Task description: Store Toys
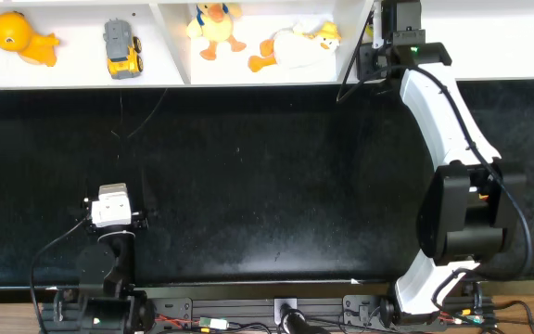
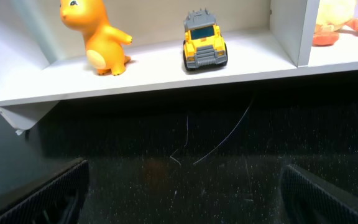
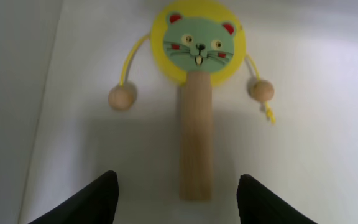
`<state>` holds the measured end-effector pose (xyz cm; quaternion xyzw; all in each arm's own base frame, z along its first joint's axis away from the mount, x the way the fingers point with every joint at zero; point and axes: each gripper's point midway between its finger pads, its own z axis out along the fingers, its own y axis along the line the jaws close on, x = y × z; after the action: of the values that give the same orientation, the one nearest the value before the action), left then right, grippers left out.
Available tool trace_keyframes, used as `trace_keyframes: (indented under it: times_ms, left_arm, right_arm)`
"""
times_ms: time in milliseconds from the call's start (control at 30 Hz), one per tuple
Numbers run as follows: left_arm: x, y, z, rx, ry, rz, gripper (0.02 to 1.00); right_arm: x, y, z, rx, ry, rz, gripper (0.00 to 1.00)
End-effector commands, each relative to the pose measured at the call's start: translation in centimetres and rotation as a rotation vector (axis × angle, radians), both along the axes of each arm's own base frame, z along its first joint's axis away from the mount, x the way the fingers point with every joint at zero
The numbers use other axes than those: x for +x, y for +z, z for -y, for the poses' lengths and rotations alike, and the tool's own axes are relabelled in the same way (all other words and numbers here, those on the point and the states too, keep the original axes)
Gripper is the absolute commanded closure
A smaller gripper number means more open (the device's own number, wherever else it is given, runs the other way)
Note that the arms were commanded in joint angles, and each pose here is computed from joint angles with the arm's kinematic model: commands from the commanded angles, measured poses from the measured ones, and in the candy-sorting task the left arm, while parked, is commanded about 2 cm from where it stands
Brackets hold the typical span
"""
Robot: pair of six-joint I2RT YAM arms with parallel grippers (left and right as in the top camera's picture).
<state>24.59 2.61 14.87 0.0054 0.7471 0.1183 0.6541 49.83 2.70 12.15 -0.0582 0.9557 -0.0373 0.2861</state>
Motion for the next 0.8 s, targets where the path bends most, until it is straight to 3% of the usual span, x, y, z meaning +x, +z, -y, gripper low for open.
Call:
trace_keyframes:
  times_ms: [33, 433, 800]
  left_arm:
    - [0.0, 0.0, 0.4, 0.013, -0.019, 0.003, 0.02]
    - [0.0, 0.0, 0.3, 0.013, -0.019, 0.003, 0.023]
    - [0.0, 0.0, 0.4, 0.012, -0.019, 0.003, 0.02]
  right_arm:
    - [-0.6, 1.7, -0.9, 0.004, 0.02, 0.011, 0.347]
    - [-2.9, 2.8, -0.6, 0.004, 0.011, -0.012, 0.325]
    - [-7.2, 3.0, 0.8, -0.02, -0.046, 0.016, 0.323]
